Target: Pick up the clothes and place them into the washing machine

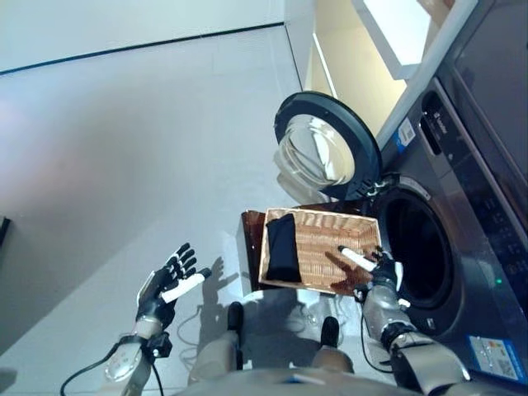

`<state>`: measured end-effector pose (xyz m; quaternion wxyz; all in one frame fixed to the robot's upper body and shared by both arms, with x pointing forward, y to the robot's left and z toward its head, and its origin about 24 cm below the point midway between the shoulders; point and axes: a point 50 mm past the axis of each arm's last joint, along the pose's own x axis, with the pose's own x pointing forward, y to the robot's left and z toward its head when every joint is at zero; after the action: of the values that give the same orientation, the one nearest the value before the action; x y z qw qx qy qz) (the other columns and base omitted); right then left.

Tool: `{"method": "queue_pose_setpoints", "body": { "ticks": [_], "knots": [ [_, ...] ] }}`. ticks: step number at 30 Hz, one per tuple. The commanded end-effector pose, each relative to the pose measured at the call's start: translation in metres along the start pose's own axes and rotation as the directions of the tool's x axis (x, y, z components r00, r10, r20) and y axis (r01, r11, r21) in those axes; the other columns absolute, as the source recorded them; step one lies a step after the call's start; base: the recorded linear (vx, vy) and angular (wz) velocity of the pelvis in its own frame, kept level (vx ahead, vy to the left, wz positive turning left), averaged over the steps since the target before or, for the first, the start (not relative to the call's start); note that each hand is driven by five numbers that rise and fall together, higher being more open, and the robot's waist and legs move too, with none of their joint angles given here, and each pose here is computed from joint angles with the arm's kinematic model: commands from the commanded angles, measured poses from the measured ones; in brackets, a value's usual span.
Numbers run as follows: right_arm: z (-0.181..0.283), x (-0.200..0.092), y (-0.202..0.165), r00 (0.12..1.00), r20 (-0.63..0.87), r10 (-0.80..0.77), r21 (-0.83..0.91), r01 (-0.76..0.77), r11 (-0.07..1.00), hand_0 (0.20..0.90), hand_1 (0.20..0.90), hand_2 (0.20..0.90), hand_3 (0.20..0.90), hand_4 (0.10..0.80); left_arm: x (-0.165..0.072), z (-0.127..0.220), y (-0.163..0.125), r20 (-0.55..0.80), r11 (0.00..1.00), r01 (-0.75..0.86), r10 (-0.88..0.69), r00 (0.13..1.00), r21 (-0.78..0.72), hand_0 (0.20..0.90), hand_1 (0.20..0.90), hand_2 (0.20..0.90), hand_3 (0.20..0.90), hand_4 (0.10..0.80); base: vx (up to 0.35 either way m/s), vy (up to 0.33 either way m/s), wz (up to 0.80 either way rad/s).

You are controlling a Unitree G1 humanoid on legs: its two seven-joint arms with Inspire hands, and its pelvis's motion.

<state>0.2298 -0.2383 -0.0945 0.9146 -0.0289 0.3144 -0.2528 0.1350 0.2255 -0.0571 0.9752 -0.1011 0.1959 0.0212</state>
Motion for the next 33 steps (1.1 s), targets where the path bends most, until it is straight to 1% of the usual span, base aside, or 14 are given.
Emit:
{"method": "queue_pose_setpoints", "body": {
  "ticks": [1,3,8,13,19,28,31,33],
  "knots": [
    [0.051,0.002,0.027,0.979,0.192,0.069,0.022,-0.075,0.997,0.9,0.9,0.9,0.9,0.8,0.003,0.047,0.006,0.236,0.998,-0.007,-0.007,0.972,0.061,0.9,0.9,0.9,0.9,0.8,-0.057,-0.001,-0.02],
    [0.058,0.0,0.039,0.974,0.206,0.098,0.019,-0.104,0.994,0.9,0.9,0.9,0.9,0.8,0.004,0.053,0.007,0.255,0.997,-0.008,-0.011,0.967,0.074,0.9,0.9,0.9,0.9,0.8,-0.099,-0.006,0.03],
    [0.081,-0.001,0.051,0.958,0.264,0.111,-0.016,-0.111,0.994,0.9,0.9,0.9,0.9,0.8,0.006,0.067,0.007,0.292,0.994,0.007,-0.039,0.956,0.108,0.9,0.9,0.9,0.9,0.8,-0.127,0.015,0.15],
    [0.106,-0.001,0.059,0.943,0.317,0.106,-0.012,-0.107,0.994,0.9,0.9,0.9,0.9,0.8,0.008,0.082,0.01,0.33,0.99,0.002,-0.05,0.943,0.144,0.9,0.9,0.9,0.9,0.8,-0.11,0.027,0.21],
    [0.133,-0.008,0.077,0.9,0.409,0.153,-0.107,-0.119,0.987,0.9,0.9,0.9,0.9,0.8,0.008,0.094,0.015,0.367,0.985,-0.028,-0.038,0.93,0.171,0.9,0.9,0.9,0.9,0.8,-0.086,0.058,0.13],
    [0.14,-0.01,0.088,0.895,0.414,0.163,-0.199,-0.086,0.976,0.9,0.9,0.9,0.9,0.8,0.009,0.1,0.017,0.384,0.983,-0.04,-0.033,0.923,0.18,0.9,0.9,0.9,0.9,0.8,-0.009,0.013,0.08],
    [0.136,-0.005,0.083,0.92,0.373,0.12,-0.257,-0.021,0.966,0.9,0.9,0.9,0.9,0.8,0.01,0.103,0.015,0.395,0.983,-0.04,-0.035,0.918,0.179,0.9,0.9,0.9,0.9,0.8,0.007,-0.006,0.12],
    [0.136,-0.003,0.082,0.926,0.361,0.114,-0.278,-0.01,0.961,0.9,0.9,0.9,0.9,0.8,0.011,0.105,0.014,0.4,0.983,-0.035,-0.042,0.916,0.182,0.9,0.9,0.9,0.9,0.8,0.004,-0.004,0.04]
  ]
}}
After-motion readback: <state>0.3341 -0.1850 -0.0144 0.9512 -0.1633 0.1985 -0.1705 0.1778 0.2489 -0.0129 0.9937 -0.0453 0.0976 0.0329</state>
